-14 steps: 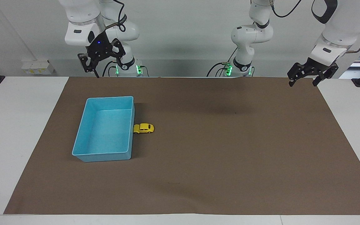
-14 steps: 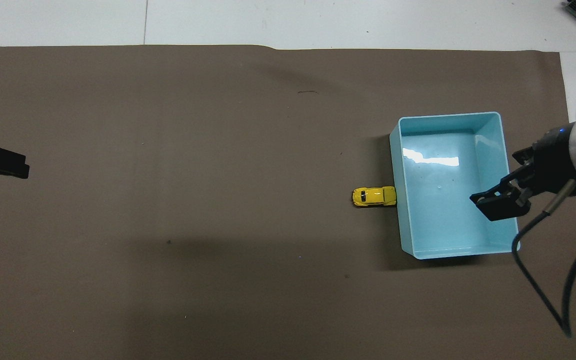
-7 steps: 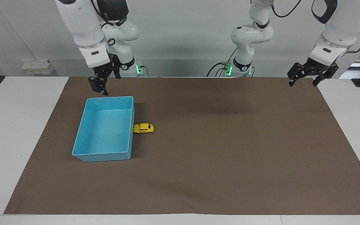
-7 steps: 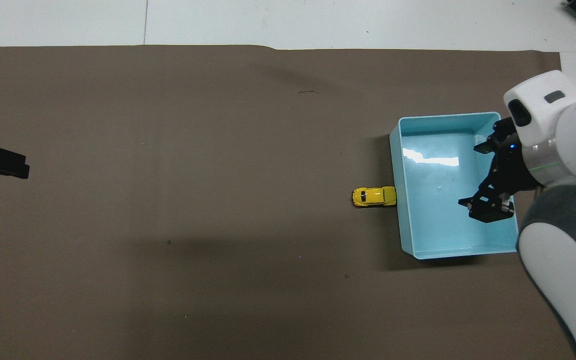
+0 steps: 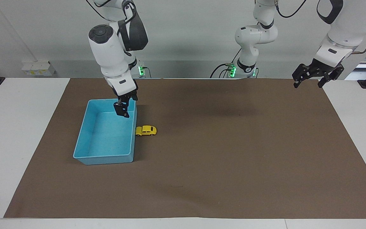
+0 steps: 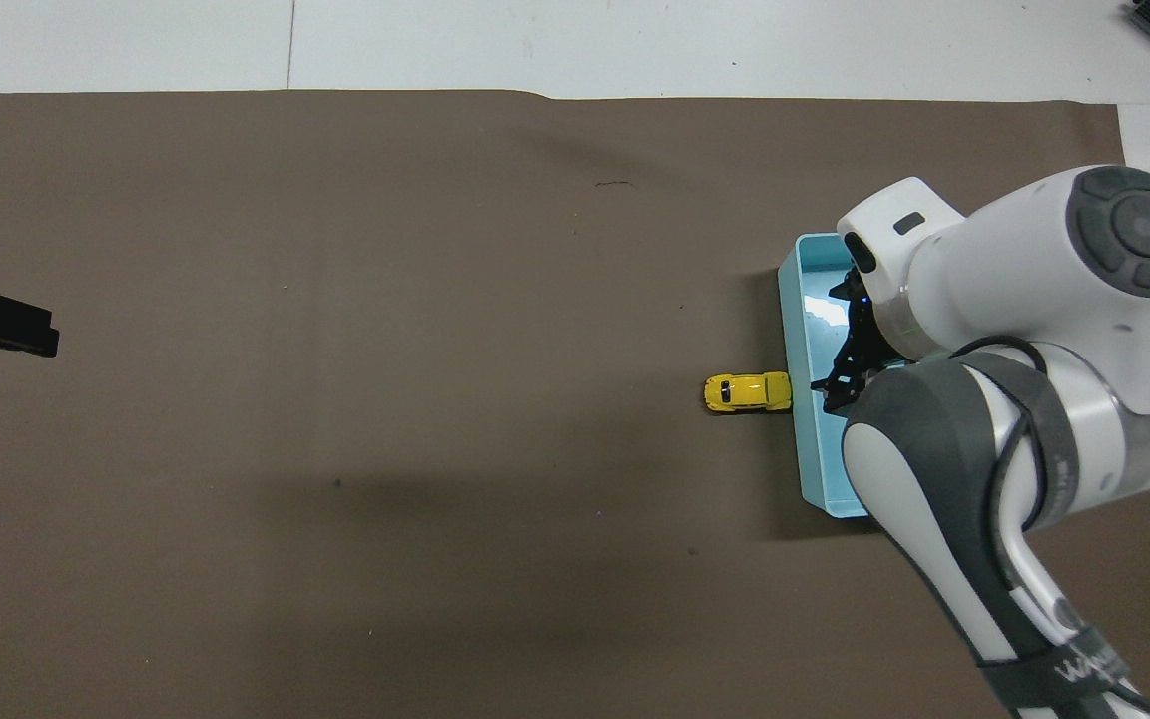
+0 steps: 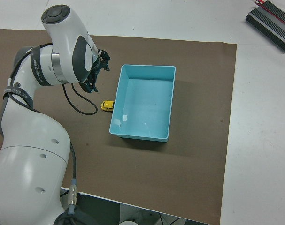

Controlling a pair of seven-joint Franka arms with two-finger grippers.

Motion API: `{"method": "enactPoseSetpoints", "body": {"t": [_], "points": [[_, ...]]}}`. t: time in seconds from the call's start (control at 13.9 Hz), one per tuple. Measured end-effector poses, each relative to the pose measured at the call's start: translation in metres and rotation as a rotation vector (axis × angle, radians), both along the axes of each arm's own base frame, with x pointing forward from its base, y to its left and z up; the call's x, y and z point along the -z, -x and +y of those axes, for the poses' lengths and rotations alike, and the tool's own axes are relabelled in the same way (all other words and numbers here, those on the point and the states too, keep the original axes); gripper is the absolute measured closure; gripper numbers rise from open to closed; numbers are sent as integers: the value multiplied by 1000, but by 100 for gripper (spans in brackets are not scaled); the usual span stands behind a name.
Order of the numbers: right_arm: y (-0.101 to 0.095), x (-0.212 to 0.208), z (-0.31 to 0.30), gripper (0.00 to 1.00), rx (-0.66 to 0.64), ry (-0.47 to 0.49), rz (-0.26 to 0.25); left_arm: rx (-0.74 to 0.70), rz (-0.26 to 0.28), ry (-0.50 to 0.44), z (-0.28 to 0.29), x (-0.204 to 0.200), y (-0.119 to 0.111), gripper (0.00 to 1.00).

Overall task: Wind up and store yellow beetle car
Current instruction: 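Reach the right gripper over the blue bin toward the car, then grasp the yellow car beside the bin with the right gripper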

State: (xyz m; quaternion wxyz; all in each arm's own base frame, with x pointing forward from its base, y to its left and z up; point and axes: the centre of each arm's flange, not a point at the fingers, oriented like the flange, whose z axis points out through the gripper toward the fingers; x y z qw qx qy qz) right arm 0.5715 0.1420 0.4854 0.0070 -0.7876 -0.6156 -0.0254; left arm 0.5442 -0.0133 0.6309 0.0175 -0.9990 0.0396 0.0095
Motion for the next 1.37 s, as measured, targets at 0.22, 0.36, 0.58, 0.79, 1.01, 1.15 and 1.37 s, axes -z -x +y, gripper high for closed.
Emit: {"method": "enactPoseSetpoints", "body": {"t": [0.22,0.36,0.58,0.79,1.01,1.15,1.37], "points": [[-3,40,7,0,-40,21,2,0,0,0,0,0,0,0],[0,58,8,0,-55,20,-6,0,0,0,0,0,0,0],[10,81,19,0,-76,23,6,0,0,0,0,0,0,0],[17,100,23,0,-87,23,-3,0,0,0,0,0,0,0],[25,124,30,0,-103,21,-12,0,0,0,0,0,0,0],[26,141,31,0,-110,27,-13,0,0,0,0,0,0,0],[29,171,29,0,-121,36,-20,0,0,0,0,0,0,0]]}}
